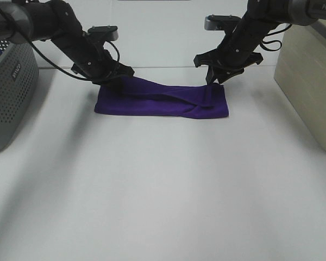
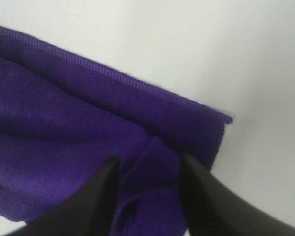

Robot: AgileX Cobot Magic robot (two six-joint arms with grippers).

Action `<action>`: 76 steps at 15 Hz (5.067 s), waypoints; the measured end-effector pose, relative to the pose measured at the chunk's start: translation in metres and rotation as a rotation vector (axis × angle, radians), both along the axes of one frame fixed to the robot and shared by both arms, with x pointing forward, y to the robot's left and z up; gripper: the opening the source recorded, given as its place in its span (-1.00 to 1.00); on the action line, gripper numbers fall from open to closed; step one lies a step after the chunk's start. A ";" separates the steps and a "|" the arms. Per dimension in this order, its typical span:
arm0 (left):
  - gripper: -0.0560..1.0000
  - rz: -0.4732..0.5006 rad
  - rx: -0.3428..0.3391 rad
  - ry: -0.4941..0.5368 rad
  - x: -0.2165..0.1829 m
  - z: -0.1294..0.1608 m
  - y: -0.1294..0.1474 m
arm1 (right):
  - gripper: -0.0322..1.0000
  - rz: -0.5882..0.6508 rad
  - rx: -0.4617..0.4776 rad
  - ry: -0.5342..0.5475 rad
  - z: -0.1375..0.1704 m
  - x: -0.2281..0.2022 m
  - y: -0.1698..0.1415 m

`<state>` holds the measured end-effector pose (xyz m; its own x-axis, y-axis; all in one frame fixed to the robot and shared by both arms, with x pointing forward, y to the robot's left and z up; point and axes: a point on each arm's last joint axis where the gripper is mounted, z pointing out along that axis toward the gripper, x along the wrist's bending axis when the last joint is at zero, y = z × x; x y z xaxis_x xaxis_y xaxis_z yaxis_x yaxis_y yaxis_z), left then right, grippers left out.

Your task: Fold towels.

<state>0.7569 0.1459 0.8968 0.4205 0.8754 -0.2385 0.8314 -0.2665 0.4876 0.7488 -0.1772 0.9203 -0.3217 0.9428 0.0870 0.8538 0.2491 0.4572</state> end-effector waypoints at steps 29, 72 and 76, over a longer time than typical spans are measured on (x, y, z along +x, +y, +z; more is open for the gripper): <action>0.40 0.012 -0.267 0.340 0.007 -0.030 0.013 | 0.54 -0.004 0.015 0.230 0.073 -0.042 -0.004; 0.46 -0.274 -0.325 -0.123 -0.025 0.038 -0.143 | 0.54 -0.024 0.138 -0.007 0.208 -0.092 -0.010; 0.47 -0.252 -0.126 -0.118 -0.017 0.069 -0.098 | 0.54 -0.018 0.114 -0.025 0.212 -0.094 -0.012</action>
